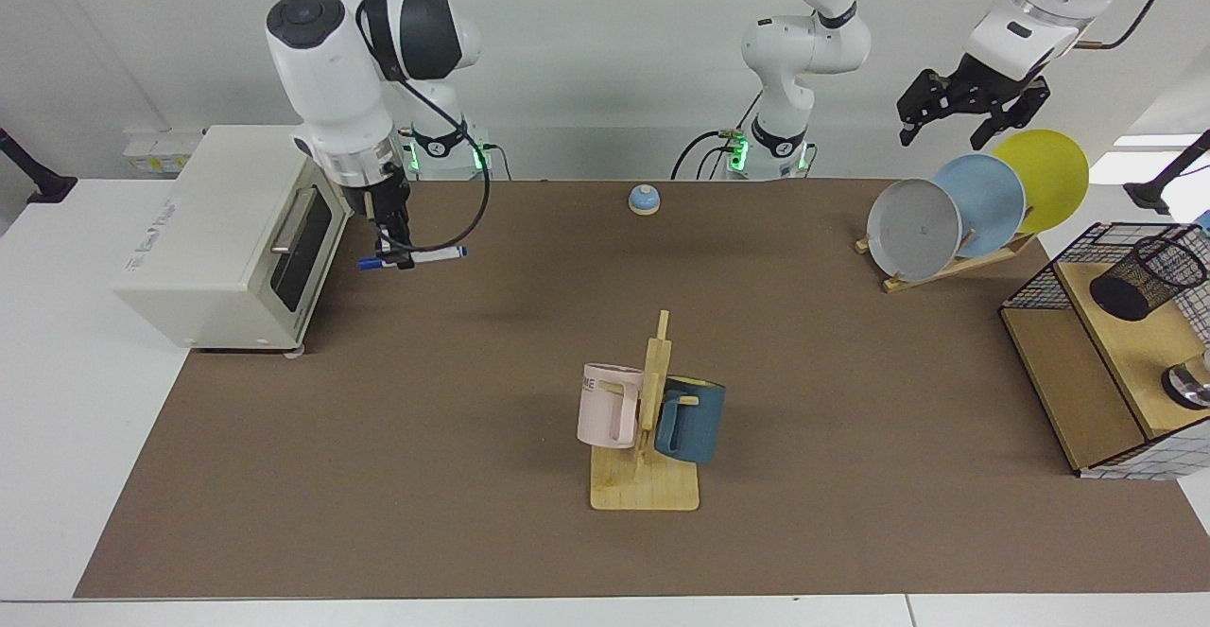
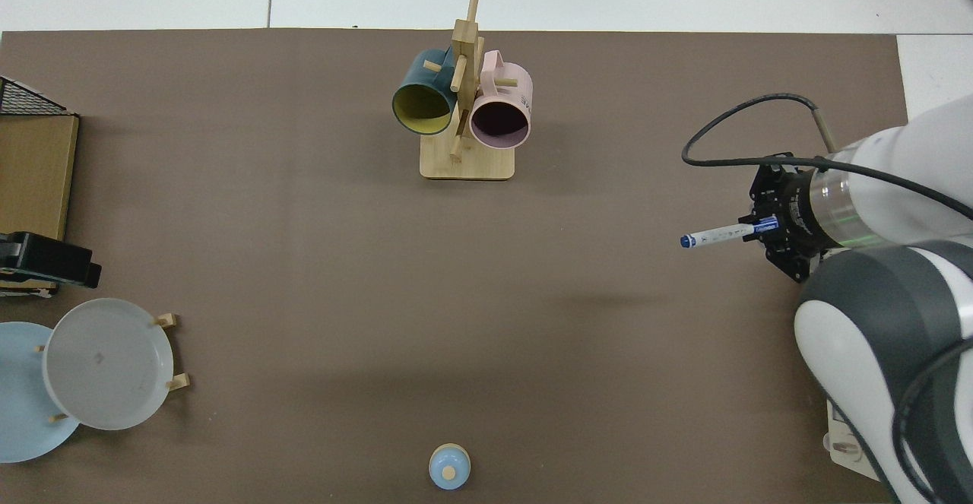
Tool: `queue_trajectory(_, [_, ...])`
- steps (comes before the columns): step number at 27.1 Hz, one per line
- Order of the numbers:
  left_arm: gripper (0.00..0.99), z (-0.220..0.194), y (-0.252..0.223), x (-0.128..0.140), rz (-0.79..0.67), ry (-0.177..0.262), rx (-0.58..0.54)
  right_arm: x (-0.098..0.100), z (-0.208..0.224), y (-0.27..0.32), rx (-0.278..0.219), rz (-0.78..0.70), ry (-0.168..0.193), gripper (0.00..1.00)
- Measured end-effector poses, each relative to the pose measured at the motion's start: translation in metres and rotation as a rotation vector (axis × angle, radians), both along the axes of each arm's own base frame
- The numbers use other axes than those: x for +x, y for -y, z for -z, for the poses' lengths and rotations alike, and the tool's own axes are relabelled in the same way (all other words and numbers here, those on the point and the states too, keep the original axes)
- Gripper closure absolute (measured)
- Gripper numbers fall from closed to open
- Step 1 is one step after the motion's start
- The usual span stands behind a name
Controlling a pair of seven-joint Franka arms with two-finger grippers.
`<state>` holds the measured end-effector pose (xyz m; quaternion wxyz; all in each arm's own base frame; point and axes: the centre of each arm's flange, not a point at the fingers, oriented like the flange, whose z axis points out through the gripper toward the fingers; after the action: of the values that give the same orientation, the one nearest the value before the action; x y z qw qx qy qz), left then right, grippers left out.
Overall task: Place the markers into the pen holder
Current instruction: 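Lift the marker with the right gripper while the left gripper approaches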
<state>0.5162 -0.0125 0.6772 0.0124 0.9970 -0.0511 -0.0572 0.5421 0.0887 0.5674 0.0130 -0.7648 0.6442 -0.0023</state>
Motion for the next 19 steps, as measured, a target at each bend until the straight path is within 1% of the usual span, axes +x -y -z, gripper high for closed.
queue_trajectory(3, [0.000, 0.000, 0.000, 0.000, 0.002, 0.000, 0.000, -0.013, -0.013, -0.009, 0.026, -0.009, -0.012, 0.84])
queue_trajectory(6, [0.000, 0.000, 0.003, 0.000, 0.008, 0.000, -0.001, -0.021, -0.019, -0.021, 0.048, -0.026, -0.022, 0.84])
queue_trajectory(11, [0.000, 0.000, 0.013, 0.000, 0.036, 0.002, -0.004, -0.033, -0.020, -0.063, 0.062, -0.019, -0.032, 0.84])
queue_trajectory(15, [0.000, 0.000, 0.026, -0.001, 0.082, 0.003, -0.007, -0.046, -0.023, -0.105, 0.068, -0.006, -0.019, 0.84])
queue_trajectory(19, [0.000, -0.001, 0.039, -0.001, 0.145, 0.012, -0.012, -0.061, -0.028, -0.143, 0.096, 0.012, -0.008, 0.84])
